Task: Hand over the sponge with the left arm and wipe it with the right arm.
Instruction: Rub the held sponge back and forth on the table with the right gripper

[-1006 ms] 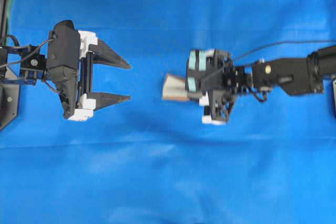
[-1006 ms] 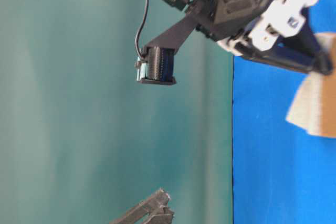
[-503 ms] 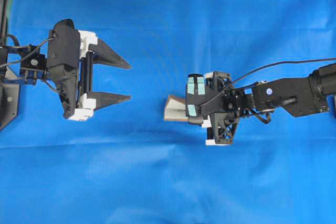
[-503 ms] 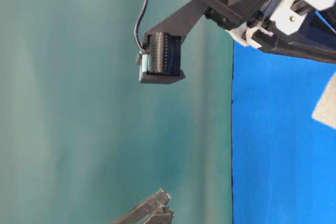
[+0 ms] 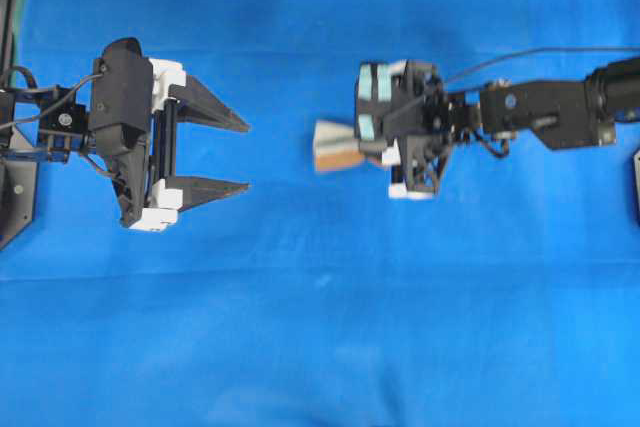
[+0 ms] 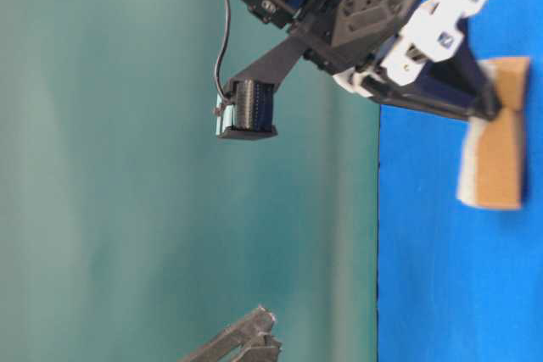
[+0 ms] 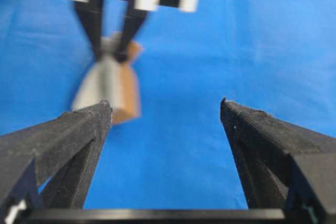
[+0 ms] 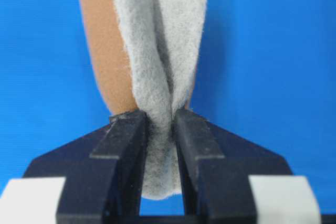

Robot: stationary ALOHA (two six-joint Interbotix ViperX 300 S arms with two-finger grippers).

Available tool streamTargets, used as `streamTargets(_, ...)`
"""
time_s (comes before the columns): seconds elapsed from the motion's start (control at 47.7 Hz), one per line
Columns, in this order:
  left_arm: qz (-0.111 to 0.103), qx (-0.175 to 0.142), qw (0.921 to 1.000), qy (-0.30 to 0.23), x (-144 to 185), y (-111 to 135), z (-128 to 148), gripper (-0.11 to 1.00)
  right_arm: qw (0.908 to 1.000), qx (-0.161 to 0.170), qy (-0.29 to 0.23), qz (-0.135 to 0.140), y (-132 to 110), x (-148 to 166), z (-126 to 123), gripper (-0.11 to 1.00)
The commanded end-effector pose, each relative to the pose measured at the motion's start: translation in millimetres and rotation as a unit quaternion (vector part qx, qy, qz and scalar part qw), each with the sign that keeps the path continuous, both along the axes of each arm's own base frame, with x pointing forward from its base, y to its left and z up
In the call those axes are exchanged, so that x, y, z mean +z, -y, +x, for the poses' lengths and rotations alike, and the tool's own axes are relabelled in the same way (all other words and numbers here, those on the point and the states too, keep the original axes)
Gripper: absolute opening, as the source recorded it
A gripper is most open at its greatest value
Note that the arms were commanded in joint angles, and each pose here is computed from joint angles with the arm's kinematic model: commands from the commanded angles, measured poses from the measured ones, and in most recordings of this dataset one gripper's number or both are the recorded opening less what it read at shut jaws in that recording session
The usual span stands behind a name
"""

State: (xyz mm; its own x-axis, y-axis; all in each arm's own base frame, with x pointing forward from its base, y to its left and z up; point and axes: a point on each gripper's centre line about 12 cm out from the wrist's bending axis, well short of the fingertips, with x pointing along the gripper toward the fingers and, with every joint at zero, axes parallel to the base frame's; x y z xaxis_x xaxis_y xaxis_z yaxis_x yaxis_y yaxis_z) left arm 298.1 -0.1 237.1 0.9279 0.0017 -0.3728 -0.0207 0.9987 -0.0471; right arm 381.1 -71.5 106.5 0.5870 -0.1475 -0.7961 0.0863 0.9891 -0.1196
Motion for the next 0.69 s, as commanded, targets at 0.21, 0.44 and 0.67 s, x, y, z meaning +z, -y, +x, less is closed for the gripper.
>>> streamTargets(0.21,0.003,-0.002,1.0000,0.006,1.5,0.4,-0.2,0.81,0.9996,-0.012,0.023,-0.010,16.2,13.7,0.4,0.26)
streamTargets(0.44,0.002,-0.001,1.0000,0.007,1.7,-0.1,-0.1,0.81,0.9994,0.016,0.028,0.012,-22.9,12.4,7.4,0.26)
streamTargets(0.67,0.002,-0.001,1.0000,0.007,1.3,-0.1,-0.3,0.81,0.9968,0.049,0.029,0.056,-85.7,10.7,10.8,0.26)
